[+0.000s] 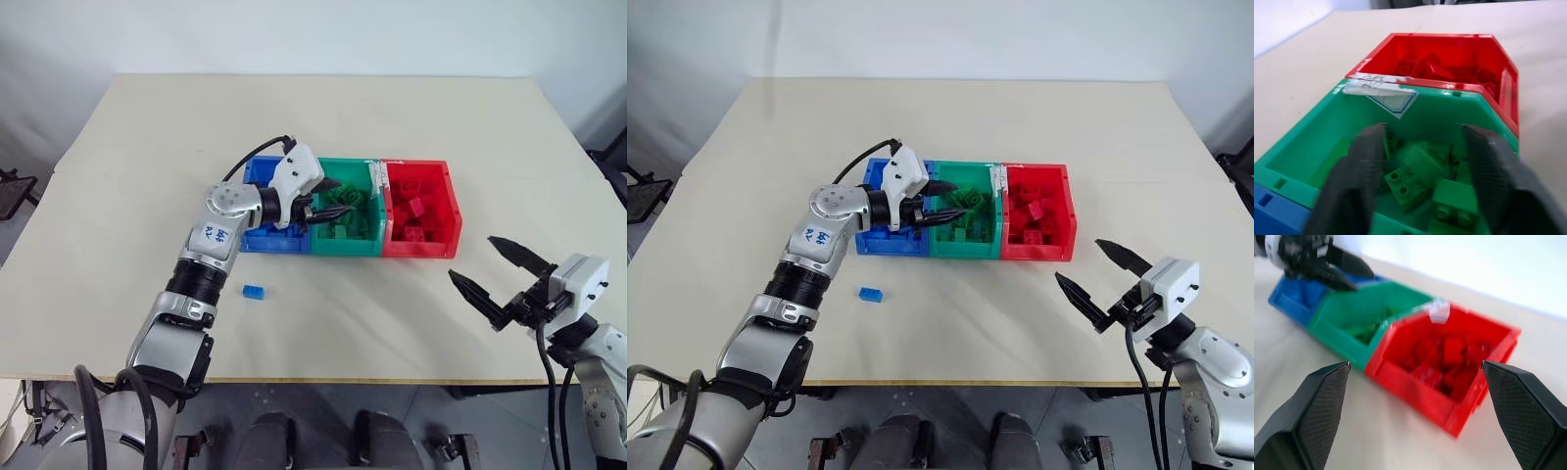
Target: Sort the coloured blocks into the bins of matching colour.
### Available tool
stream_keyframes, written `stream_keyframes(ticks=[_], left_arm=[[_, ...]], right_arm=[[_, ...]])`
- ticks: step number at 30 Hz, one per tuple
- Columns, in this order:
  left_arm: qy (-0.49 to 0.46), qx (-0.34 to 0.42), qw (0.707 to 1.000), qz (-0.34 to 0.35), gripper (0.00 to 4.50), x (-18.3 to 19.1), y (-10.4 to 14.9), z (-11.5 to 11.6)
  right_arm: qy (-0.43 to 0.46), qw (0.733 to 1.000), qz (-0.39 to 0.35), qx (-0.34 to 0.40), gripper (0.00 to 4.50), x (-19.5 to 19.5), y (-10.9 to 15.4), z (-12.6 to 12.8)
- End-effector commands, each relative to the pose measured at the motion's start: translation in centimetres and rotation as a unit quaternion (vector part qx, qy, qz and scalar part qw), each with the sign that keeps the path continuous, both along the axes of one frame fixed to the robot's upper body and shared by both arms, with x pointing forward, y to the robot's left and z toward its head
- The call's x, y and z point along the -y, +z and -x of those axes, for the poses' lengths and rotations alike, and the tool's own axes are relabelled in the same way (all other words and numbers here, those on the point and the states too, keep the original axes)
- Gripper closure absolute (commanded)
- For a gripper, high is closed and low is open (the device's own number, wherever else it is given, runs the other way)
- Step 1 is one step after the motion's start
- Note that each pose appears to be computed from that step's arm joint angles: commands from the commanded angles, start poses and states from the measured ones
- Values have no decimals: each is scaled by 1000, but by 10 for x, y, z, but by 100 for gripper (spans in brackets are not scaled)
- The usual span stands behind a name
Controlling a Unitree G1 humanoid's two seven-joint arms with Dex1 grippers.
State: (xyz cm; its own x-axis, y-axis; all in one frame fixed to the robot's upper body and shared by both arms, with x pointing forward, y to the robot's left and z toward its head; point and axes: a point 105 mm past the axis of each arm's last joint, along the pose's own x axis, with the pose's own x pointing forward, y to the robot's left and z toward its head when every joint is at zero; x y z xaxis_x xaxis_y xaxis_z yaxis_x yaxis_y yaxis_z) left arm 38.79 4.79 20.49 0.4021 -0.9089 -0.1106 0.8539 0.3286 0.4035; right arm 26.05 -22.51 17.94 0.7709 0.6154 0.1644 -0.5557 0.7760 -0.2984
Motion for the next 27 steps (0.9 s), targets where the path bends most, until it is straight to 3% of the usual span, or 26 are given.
stream_keyframes(ticks=[1,8,11,17,22,27], left_arm=[[-11,50,999,16,97,-26,14,15],[65,60,996,-3,97,-120,-6,47],[97,59,994,0,14,-159,-12,75],[146,16,989,-29,6,-215,-36,122],[153,-5,987,-55,6,-223,-44,131],[116,1,988,-103,6,-192,-53,121]], right_arm=[[32,999,19,12,0,-7,7,-2],[161,984,74,-27,0,-43,-7,-10],[223,971,74,-53,0,-58,-12,-12],[314,942,92,-80,0,-81,-17,-18],[352,918,131,-128,0,-84,-31,-16],[335,928,124,-101,0,-81,-27,-20]])
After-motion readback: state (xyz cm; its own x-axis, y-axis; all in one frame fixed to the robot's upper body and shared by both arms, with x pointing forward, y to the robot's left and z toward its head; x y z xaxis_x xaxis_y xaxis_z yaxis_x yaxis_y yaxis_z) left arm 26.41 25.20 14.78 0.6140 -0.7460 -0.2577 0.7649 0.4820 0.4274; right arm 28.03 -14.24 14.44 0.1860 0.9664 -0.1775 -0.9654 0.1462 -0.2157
